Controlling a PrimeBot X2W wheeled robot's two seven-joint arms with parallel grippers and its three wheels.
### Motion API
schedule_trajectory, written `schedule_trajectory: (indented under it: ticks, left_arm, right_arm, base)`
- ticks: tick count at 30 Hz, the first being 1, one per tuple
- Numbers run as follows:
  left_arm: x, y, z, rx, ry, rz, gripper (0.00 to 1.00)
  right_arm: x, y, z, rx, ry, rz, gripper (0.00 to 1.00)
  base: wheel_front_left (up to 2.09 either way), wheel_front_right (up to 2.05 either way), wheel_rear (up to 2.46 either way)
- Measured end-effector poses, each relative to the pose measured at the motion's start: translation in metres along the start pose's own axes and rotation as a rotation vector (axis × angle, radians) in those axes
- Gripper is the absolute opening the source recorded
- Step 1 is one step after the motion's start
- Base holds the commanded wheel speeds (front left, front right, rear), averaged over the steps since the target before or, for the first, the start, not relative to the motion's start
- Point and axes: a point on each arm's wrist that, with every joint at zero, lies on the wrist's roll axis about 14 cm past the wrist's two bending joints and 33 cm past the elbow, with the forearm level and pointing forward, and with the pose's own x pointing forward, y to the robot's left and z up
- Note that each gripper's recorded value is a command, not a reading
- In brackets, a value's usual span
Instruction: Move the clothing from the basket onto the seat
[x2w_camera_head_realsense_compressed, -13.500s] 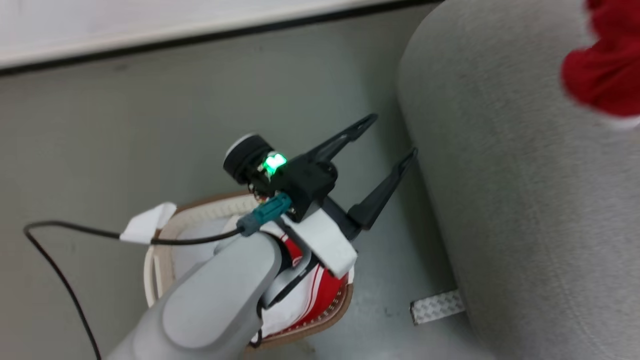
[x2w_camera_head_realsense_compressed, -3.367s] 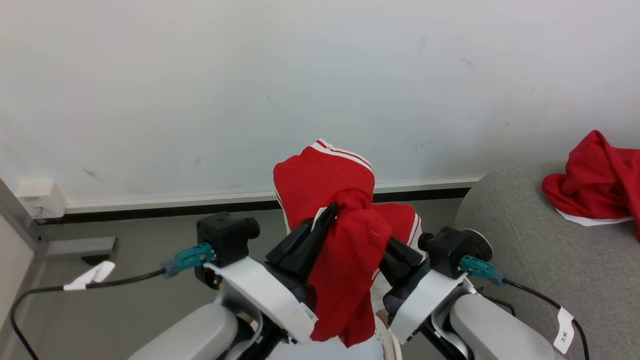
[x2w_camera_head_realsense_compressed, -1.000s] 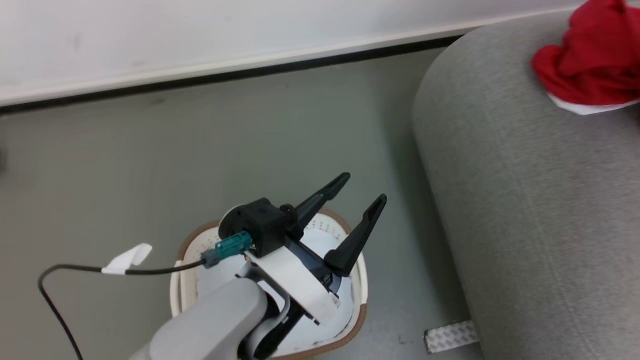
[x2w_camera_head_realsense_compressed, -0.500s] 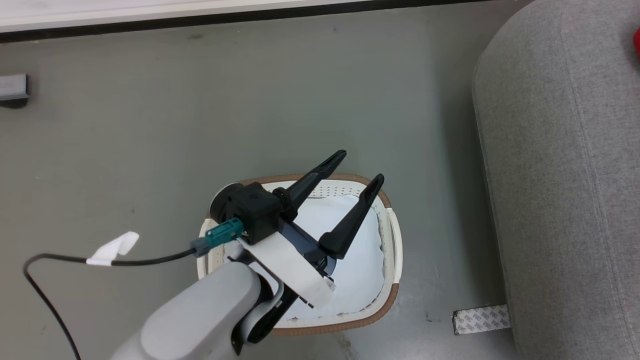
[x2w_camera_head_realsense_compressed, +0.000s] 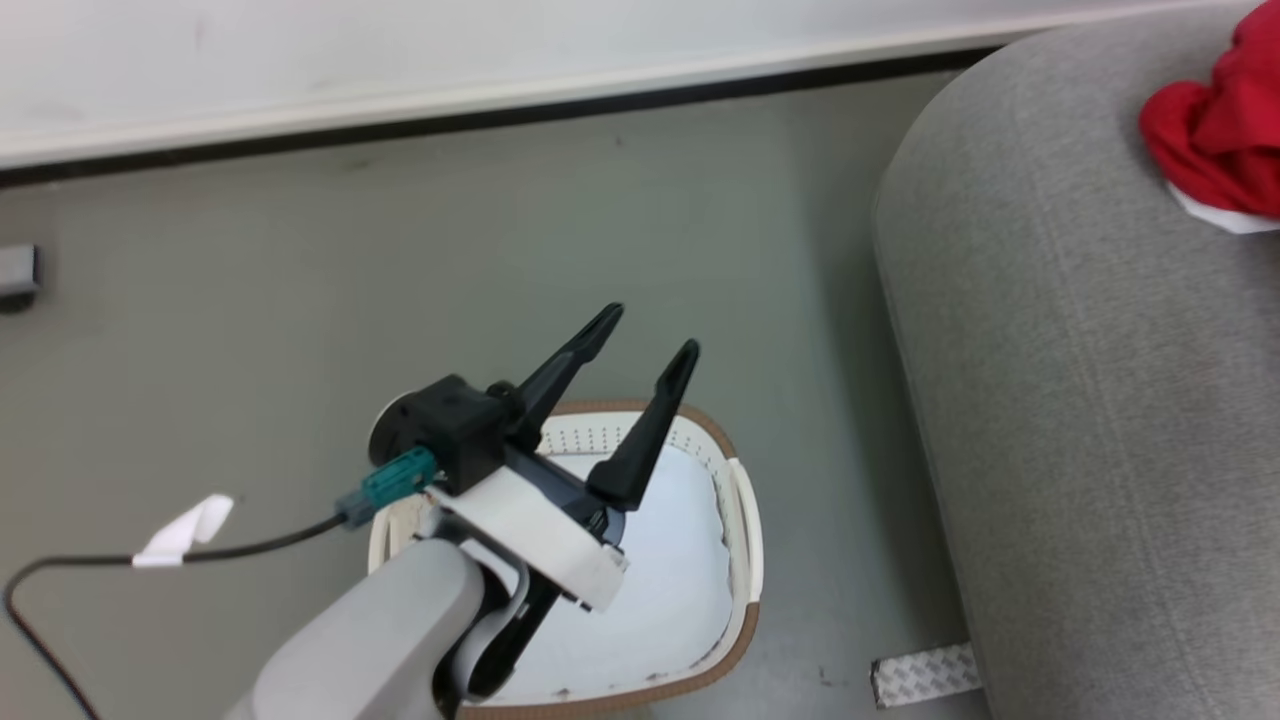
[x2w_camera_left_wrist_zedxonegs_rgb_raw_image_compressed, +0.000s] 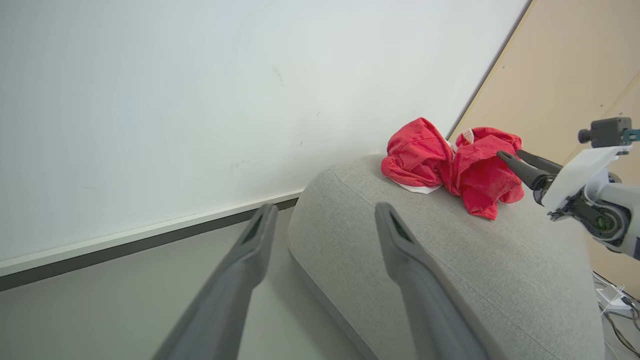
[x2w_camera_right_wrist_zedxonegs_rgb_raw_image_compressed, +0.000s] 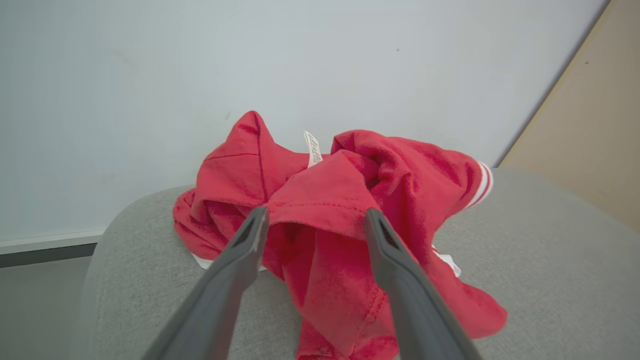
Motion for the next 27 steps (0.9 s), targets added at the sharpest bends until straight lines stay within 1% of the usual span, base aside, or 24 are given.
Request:
schedule_trajectory:
  ticks: [4,6,7,11,18,22,27]
  left_arm:
    - [-0.011,0.001,0.007,0.042,-0.007,0.046,1.00]
    - [-0.017,0.004,0.013,0.063,-0.018,0.080,1.00]
    - [-0.021,0.007,0.017,0.094,-0.022,0.098,1.00]
    - [-0.042,0.017,0.026,0.130,-0.035,0.186,1.00]
    - [-0.095,0.033,0.034,0.138,-0.048,0.359,1.00]
    - [-0.132,0.043,0.039,0.161,-0.058,0.470,1.00]
    - [-0.173,0.050,0.040,0.174,-0.071,0.587,1.00]
  right_arm:
    - [-0.030,0.003,0.010,-0.016,-0.058,0.045,1.00]
    - [-0.044,0.006,0.020,0.002,-0.099,0.062,1.00]
    - [-0.051,0.011,0.024,0.005,-0.118,0.078,1.00]
    - [-0.077,0.026,0.044,0.039,-0.193,0.134,1.00]
    - [-0.121,0.059,0.067,0.095,-0.275,0.244,1.00]
    - [-0.143,0.078,0.071,0.126,-0.291,0.310,1.00]
    - [-0.167,0.103,0.059,0.160,-0.260,0.387,1.00]
  base:
    - [0.00,0.00,0.00]
    - [0.00,0.00,0.00]
    - [0.00,0.00,0.00]
    - [0.00,0.00,0.00]
    - [0.00,0.00,0.00]
    - [0.00,0.00,0.00]
    - [0.00,0.00,0.00]
